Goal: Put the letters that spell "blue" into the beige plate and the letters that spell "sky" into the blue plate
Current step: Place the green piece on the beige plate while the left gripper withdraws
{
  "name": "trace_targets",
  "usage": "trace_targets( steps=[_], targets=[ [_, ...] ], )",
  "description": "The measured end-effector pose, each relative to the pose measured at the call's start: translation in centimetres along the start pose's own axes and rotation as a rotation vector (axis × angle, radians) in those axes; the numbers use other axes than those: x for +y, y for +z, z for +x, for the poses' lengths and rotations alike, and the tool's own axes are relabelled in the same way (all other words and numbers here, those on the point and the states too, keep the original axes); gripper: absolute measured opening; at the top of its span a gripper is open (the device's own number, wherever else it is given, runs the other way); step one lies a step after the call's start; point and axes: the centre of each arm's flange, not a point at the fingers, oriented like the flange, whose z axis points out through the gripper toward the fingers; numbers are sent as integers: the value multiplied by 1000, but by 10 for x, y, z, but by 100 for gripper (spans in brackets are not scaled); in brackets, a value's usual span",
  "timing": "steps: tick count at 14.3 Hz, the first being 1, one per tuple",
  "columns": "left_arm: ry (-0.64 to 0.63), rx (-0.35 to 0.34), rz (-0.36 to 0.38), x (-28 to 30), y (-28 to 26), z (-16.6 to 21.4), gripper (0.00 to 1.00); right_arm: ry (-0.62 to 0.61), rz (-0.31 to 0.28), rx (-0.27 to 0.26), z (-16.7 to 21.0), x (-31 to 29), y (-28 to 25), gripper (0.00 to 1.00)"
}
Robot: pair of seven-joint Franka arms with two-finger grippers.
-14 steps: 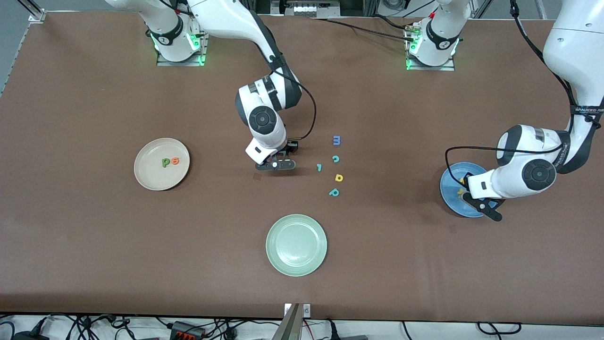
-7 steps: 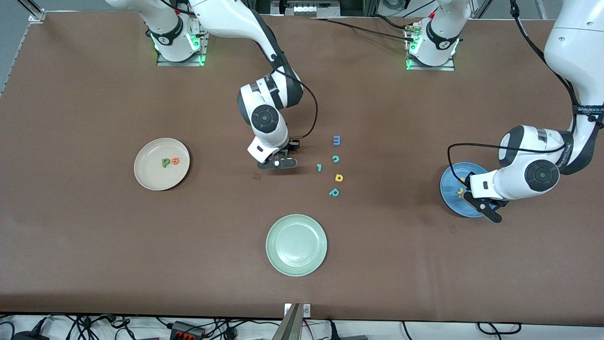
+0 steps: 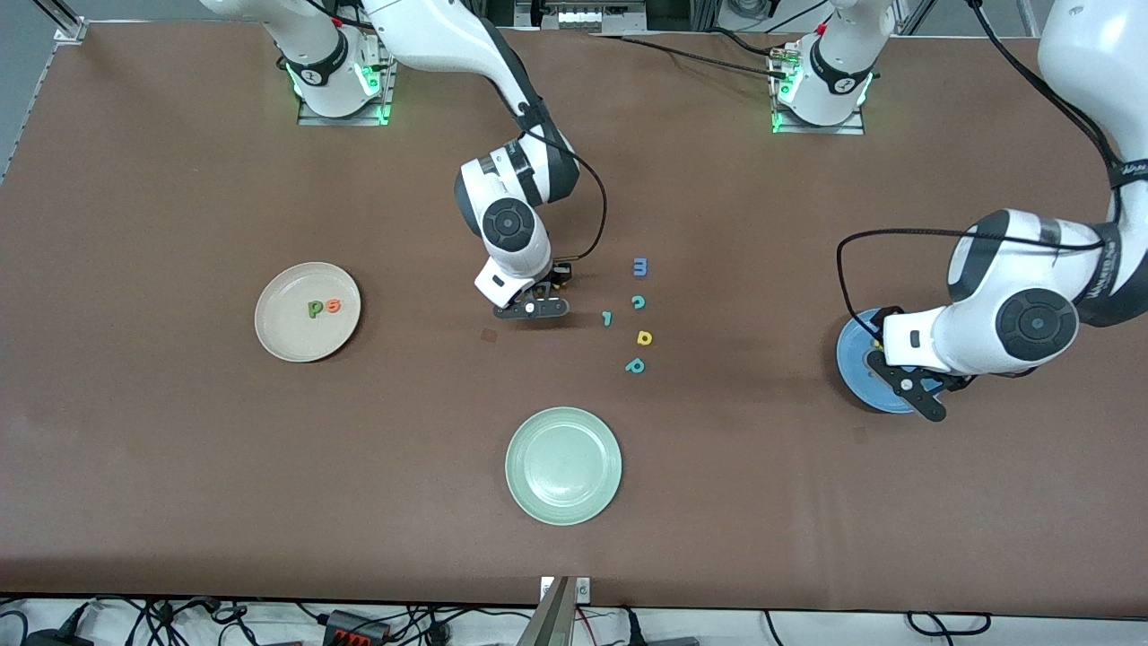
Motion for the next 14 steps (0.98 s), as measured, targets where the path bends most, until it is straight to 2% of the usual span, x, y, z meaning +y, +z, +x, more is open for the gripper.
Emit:
trace_targets(
  steps=[1,3,4,5,10,14],
  targets=[
    [-14,-19,-9,7,-19,0,100,0,0,0,0,0,0,32],
    [-60,-57,-29,25,-58,-2,100,0,0,0,0,0,0,16],
    [-85,-74,-37,32,-74,-5,100,0,0,1,0,0,0,16],
    [-113,-81,-49,35,-84,-7,100,1,0,1,0,0,0,11],
    [-363,-63,-175,27,-106,-30,100,41,-12,8,18,23,-14,10],
    [-509,8,-215,-1,-134,-68,100,113,-75,-32,57,108,-61,10]
  ],
)
